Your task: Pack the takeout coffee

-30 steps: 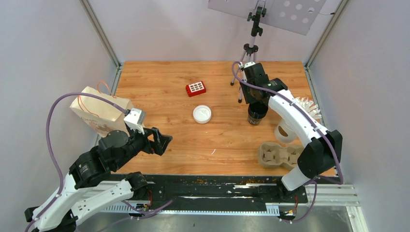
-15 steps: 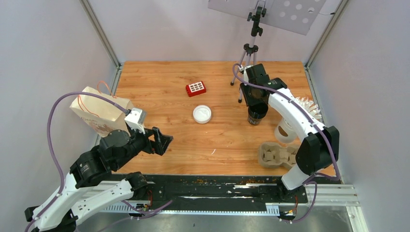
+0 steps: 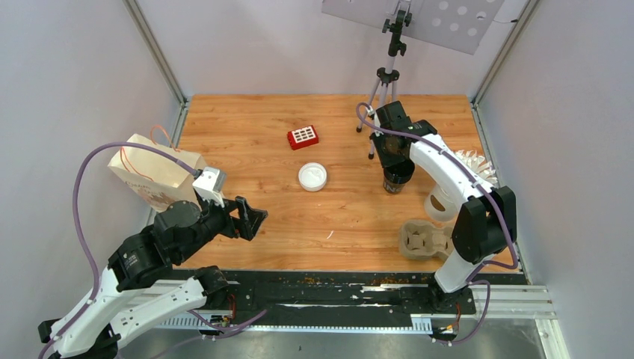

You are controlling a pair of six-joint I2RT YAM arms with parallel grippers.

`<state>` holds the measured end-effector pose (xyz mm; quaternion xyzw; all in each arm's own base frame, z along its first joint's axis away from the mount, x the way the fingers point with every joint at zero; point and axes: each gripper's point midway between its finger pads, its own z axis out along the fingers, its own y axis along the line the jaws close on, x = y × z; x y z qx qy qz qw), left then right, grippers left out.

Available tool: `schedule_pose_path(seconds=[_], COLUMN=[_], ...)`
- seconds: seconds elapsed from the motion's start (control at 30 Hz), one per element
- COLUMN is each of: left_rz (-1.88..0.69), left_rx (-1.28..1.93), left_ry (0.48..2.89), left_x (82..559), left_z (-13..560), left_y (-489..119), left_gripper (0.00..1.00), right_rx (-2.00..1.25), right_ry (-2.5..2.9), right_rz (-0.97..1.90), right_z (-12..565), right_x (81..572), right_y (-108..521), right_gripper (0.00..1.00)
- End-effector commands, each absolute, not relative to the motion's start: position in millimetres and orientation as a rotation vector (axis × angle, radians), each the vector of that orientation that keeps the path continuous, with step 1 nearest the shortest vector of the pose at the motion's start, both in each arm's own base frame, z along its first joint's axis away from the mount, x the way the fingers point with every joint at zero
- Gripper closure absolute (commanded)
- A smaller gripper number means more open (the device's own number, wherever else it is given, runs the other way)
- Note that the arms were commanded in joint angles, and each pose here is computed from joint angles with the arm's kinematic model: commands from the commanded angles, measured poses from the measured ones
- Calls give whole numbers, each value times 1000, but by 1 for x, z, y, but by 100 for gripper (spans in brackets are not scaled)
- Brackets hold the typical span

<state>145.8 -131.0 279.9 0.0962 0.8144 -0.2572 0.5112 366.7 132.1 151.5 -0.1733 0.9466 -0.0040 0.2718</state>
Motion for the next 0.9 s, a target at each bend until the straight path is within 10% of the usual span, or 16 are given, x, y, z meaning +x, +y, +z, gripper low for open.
schedule_pose_path(seconds=[0.0, 0.87], left_rz=[-652, -642], left_rx=[212, 192], left_ry=[1937, 1934], left_x=[144, 145], left_z=[290, 292], left_y=[-131, -128], left_gripper=[0, 0], right_rx=[-447, -447], right_ry=[2543, 2568], right_rz=[-20, 17], right_z=[152, 149], right_x=[371, 368], right_y=[129, 131], right_gripper=[84, 100])
